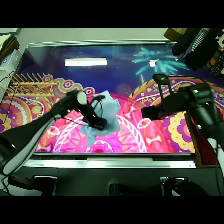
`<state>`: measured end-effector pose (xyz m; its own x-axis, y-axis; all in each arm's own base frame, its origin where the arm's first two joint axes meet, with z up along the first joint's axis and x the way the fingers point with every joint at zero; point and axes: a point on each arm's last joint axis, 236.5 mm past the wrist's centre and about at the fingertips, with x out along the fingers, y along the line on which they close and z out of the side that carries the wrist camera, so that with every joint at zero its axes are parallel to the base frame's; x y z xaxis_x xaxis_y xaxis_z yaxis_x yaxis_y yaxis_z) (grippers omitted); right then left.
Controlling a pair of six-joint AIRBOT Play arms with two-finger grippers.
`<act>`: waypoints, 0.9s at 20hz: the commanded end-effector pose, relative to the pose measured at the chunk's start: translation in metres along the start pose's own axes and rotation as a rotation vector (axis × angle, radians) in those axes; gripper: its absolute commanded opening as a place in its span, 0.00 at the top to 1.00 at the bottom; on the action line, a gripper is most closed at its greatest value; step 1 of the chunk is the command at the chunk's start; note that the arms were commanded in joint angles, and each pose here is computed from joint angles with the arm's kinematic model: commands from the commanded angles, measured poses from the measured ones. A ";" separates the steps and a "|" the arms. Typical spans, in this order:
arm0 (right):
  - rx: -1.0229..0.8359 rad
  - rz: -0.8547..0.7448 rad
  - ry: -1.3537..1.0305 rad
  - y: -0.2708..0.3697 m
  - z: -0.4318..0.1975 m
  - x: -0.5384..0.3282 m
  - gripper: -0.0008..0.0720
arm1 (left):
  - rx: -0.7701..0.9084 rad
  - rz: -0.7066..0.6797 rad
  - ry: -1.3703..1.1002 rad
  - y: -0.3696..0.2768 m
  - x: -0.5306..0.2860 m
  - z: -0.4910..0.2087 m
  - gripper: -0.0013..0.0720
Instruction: Fold the clothes and pants, and hang the long-sleeved shirts on hangers.
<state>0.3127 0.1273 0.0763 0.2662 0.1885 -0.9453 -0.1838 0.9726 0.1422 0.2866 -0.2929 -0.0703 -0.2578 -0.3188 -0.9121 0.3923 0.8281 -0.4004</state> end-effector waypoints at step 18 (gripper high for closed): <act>-0.011 0.051 -0.038 0.011 -0.018 -0.039 0.85 | -0.503 -0.331 -0.630 0.081 -0.059 -0.091 0.07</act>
<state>0.2852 0.1232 0.1092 0.3010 0.2211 -0.9276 -0.2041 0.9651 0.1638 0.2470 -0.1607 -0.0169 0.2044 -0.5976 -0.7753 -0.0214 0.7891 -0.6139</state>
